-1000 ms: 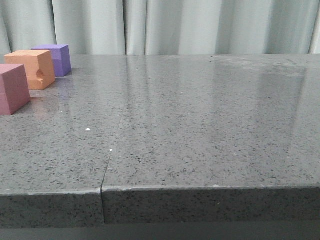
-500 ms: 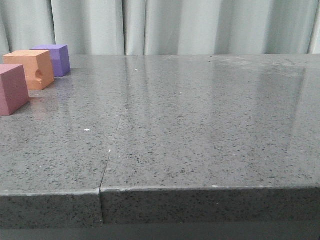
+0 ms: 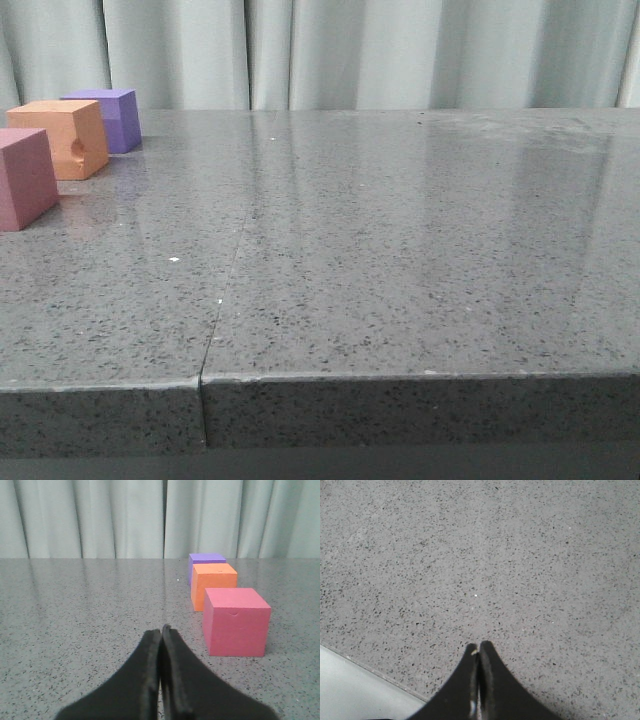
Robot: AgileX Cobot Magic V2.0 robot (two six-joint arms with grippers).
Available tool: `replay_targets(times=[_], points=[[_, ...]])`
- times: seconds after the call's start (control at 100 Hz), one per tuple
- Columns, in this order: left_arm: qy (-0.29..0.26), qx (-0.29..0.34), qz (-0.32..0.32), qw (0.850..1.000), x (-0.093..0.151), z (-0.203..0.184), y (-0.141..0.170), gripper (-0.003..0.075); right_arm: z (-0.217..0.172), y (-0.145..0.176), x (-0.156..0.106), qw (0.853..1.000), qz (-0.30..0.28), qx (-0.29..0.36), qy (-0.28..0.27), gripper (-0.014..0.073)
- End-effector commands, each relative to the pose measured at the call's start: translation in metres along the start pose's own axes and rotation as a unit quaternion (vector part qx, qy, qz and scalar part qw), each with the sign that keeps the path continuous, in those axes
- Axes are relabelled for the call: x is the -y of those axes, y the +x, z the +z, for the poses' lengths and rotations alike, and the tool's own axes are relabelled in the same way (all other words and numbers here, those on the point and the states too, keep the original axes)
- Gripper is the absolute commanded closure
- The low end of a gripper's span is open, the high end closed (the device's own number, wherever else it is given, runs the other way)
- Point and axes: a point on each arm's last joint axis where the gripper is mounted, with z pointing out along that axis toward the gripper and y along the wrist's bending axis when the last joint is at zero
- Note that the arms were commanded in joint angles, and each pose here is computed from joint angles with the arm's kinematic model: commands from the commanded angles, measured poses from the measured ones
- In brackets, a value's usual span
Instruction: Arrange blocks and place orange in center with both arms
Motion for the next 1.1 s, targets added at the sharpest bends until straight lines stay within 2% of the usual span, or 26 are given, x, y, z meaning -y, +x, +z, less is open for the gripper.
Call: replay_targets(times=[0.0,0.51,0.67,0.9,0.99,1.09], points=[[0.003,0.038,-0.006,0.999,0.0004,-0.0010,0.0036,0.0741,-0.0047,-0.0128,-0.0002,0.999,-0.009,0.045,-0.001,0.0663],[0.003,0.038,-0.006,0.999,0.0004,-0.0010,0.0036,0.0741,-0.0047,-0.0128,-0.0002,0.999,-0.009,0.045,-0.001,0.0663],[0.003,0.038,-0.006,0.999,0.0004,-0.0010,0.0036,0.0741,-0.0047,-0.0133,0.0028,0.998,-0.038,0.047,0.017,0.0663],[0.003,0.038,-0.006,0.999,0.0004,-0.0010,0.0036,0.0741,-0.0042,-0.0127,0.0030,0.998,-0.039,0.048,0.018,0.0663],[0.003,0.038,-0.006,0.999,0.0004,-0.0010,0.0036,0.0741,-0.0062,-0.0119,0.0049,0.997,-0.031,0.067,0.021,0.0663],[0.003,0.038,-0.006,0.999,0.0004,-0.0010,0.0036,0.0741,-0.0072,-0.0101,0.0090,0.993,-0.009,0.117,0.026,0.0663]])
